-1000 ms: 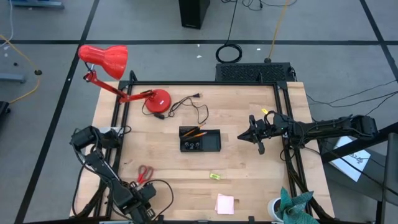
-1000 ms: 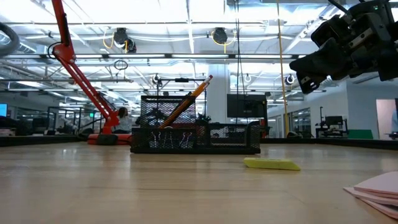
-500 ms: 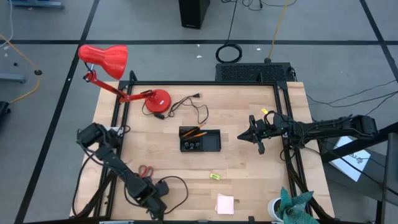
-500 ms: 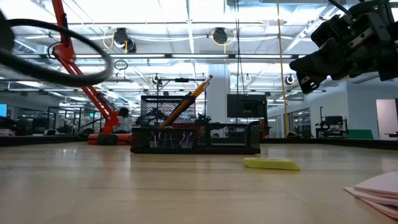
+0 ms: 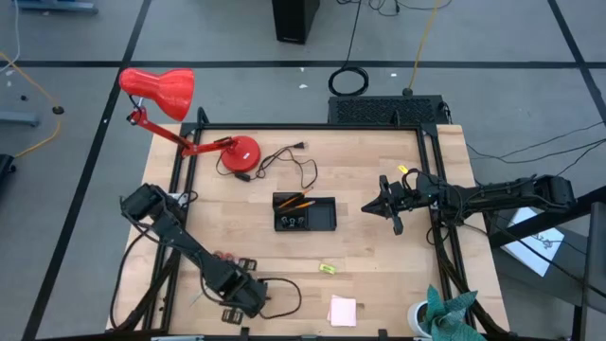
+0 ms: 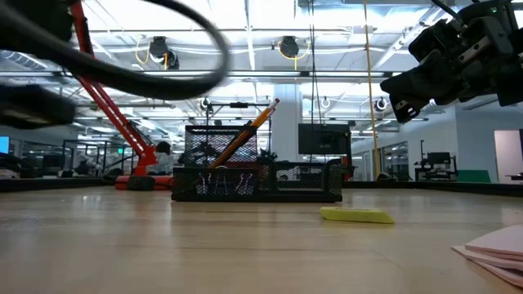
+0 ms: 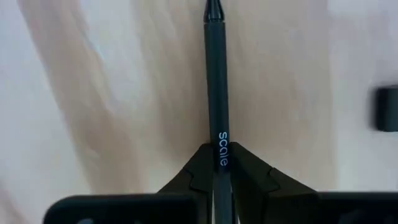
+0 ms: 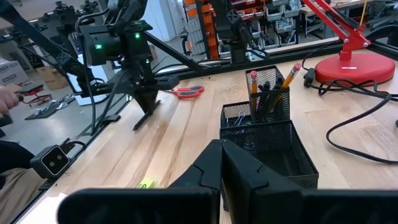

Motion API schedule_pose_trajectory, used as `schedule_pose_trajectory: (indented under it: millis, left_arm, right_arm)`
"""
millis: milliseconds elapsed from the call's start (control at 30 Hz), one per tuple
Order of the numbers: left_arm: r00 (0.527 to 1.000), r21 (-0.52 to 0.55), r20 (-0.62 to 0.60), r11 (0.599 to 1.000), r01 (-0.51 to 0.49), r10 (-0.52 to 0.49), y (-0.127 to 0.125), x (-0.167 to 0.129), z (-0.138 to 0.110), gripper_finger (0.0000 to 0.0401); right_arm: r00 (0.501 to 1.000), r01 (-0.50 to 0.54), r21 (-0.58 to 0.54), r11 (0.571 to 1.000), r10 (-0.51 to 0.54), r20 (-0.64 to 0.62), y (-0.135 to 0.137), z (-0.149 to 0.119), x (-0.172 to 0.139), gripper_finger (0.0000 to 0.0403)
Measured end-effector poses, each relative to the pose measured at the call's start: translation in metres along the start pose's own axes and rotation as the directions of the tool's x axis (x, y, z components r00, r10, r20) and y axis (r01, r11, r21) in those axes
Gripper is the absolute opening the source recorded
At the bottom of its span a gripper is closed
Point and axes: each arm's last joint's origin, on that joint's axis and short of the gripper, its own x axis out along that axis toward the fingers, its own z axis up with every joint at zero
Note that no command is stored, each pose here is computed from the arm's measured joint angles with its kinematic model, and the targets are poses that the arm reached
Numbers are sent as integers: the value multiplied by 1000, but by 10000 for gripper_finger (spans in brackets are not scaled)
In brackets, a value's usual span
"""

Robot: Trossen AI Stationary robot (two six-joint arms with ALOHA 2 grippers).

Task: Pick and place office supplies into organizer
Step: Put the black pen into the desk organizer

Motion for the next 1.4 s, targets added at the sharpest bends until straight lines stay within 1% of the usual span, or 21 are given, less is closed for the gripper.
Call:
schedule_pose_trajectory:
  millis: [67,167,300,333,433,467,500,600,700,767,800,867,933,1033,1200,1233,1267,1300,1333,1367,1400]
  left_arm:
    - [999,50,25,998,-45,44,12,0,6,52]
    - [991,86,66,989,-119,114,31,-3,18,71]
    - [988,149,98,979,-137,124,48,-8,33,85]
    - [984,162,111,974,-157,140,52,-9,36,86]
    - [979,269,128,944,-191,161,56,-12,41,87]
    - [978,326,129,925,-197,163,55,-13,42,87]
    - [978,396,130,896,-201,161,54,-15,43,87]
    - [982,585,111,789,-188,151,49,-17,42,87]
    - [987,717,82,680,-154,137,47,-18,39,88]
    - [989,792,59,597,-128,133,46,-18,36,88]
    - [990,815,51,568,-119,135,46,-18,35,88]
    - [989,837,51,535,-119,140,46,-18,35,88]
    - [981,840,80,518,-163,179,46,-18,37,88]
    - [961,820,155,514,-253,228,47,-20,43,88]
    - [948,807,238,501,-313,209,34,-30,53,88]
    - [943,796,258,507,-330,210,31,-34,56,88]
    - [938,778,277,523,-347,211,28,-39,59,88]
    - [932,748,295,555,-363,212,26,-43,62,88]
    - [925,696,314,611,-377,213,24,-48,66,88]
    - [917,615,336,687,-387,216,22,-53,70,88]
    - [906,502,362,773,-388,220,21,-59,74,88]
  right_arm:
    - [1000,0,0,1000,0,0,0,0,0,4]
    - [1000,0,0,1000,0,0,0,0,0,4]
    - [1000,1,-3,1000,-1,0,0,0,0,4]
    - [1000,1,-3,1000,-1,0,0,0,0,4]
    - [1000,1,-4,1000,-1,-1,0,0,0,4]
    - [1000,1,-7,1000,-1,-1,0,0,0,4]
    - [1000,1,-10,1000,-1,-3,0,0,0,4]
    - [1000,3,-15,1000,-3,-10,0,-1,0,4]
    - [1000,3,-14,1000,-4,-15,0,-1,0,4]
    - [1000,4,-14,1000,-4,-15,0,-1,0,4]
    - [1000,7,-14,1000,-7,-14,0,-1,0,4]
    - [1000,20,-14,1000,-20,-12,-1,-1,0,4]
    - [999,35,-14,999,-35,-9,-1,-1,0,4]
    - [999,36,-14,999,-36,-8,-1,-1,0,4]
    - [999,35,-14,999,-36,-9,-1,-1,0,4]
    - [999,36,-13,999,-36,-11,-1,-2,0,4]
    - [999,36,-13,999,-36,-14,-1,-2,0,4]
    - [999,36,-12,999,-36,-15,-1,-2,0,4]
    - [999,36,-12,999,-36,-16,-1,-2,0,4]
    - [999,36,-12,999,-36,-16,-1,-2,0,4]
    - [999,36,-12,999,-36,-16,-1,-2,0,4]
